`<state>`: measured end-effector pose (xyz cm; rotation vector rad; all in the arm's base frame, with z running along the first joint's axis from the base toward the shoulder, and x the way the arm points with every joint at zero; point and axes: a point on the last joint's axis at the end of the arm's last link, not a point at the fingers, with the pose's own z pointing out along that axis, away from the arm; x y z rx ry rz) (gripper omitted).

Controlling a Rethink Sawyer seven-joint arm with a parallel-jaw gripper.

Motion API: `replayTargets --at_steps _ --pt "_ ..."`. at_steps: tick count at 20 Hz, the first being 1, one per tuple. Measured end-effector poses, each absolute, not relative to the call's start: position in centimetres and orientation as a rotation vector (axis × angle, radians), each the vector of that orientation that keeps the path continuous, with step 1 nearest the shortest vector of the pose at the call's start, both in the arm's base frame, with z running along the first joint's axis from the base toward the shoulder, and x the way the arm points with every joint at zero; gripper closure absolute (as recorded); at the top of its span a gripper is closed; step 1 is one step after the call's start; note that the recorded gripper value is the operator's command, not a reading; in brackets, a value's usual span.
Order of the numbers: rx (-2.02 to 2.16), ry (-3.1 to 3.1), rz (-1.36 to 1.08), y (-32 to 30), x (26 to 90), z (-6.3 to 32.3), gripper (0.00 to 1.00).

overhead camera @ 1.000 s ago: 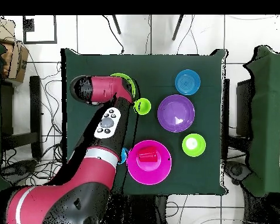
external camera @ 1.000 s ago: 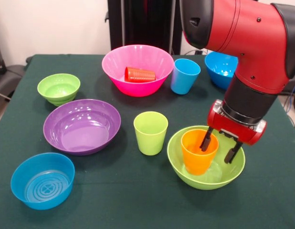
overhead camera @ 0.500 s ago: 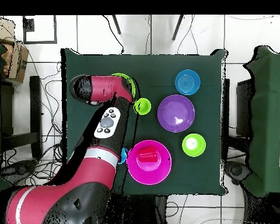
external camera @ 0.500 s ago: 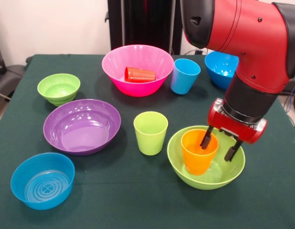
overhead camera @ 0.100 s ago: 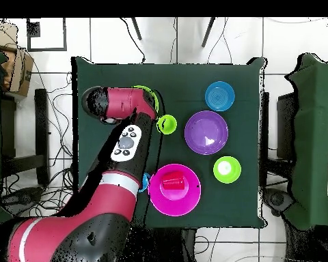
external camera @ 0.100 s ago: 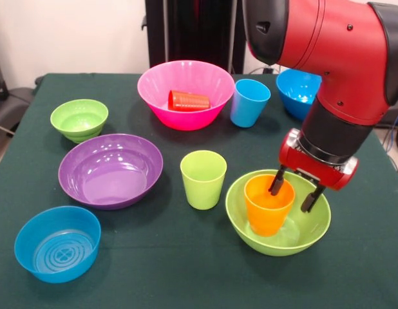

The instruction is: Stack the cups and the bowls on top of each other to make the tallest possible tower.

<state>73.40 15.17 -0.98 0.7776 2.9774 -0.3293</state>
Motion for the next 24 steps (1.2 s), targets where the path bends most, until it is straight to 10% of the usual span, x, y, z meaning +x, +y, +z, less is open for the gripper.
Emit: replayTargets --at_steps 24 --pt "0.81 3.013 -0.308 15.3 76.3 4.8 0.0"
